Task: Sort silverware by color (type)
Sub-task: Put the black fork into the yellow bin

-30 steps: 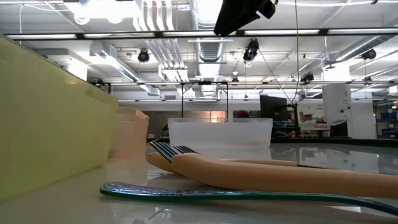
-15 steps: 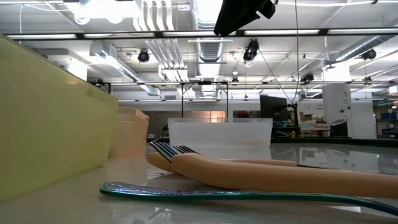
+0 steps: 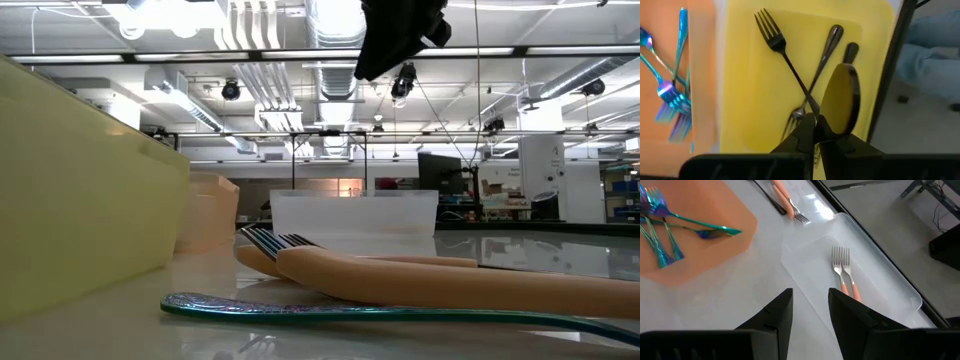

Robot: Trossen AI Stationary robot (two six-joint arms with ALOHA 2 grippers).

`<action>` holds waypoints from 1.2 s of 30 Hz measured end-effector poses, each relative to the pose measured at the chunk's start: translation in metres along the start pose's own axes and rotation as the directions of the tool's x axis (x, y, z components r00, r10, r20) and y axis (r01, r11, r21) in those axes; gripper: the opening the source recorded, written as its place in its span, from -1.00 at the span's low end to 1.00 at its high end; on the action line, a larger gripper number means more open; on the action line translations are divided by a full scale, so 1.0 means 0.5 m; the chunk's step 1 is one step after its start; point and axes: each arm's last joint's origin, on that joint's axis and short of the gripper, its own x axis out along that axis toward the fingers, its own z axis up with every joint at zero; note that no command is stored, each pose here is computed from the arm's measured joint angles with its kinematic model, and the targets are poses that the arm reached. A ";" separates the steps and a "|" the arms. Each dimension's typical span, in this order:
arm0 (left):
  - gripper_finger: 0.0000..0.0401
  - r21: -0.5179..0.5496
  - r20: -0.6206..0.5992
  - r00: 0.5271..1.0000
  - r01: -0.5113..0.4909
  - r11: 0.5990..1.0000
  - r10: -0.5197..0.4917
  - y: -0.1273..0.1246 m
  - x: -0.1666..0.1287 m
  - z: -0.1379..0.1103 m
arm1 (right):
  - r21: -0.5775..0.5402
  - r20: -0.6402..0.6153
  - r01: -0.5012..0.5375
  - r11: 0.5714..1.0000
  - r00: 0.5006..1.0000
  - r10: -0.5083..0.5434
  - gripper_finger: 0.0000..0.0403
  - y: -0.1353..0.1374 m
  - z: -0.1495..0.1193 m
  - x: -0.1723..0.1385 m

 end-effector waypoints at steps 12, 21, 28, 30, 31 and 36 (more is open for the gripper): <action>-0.97 0.044 -0.055 0.998 -0.040 0.998 0.043 -0.018 0.051 0.012 | -0.012 -0.068 -0.090 0.996 0.994 0.089 -0.42 0.006 -0.011 0.004; -0.62 0.131 -0.008 1.000 -0.015 0.991 0.016 -0.026 0.056 0.019 | 0.039 -0.269 -0.328 0.944 0.906 0.326 -0.42 0.016 -0.030 -0.003; -0.42 0.103 0.164 0.983 -0.103 0.989 0.085 -0.025 0.050 0.032 | 0.204 -0.461 -0.418 0.885 0.756 0.464 -0.42 0.035 -0.073 -0.019; -0.41 0.090 0.230 0.969 -0.111 0.990 0.087 -0.029 0.049 0.038 | 0.207 -0.483 -0.408 0.889 0.747 0.456 -0.42 0.048 -0.090 -0.021; -0.41 0.086 0.264 0.961 -0.106 0.991 0.080 -0.033 0.048 0.041 | 0.208 -0.489 -0.406 0.890 0.745 0.454 -0.42 0.055 -0.096 -0.023; -0.40 0.109 0.399 0.917 -0.070 0.992 0.021 -0.057 0.044 0.049 | 0.182 -0.501 -0.434 0.882 0.731 0.463 -0.42 0.115 -0.133 -0.015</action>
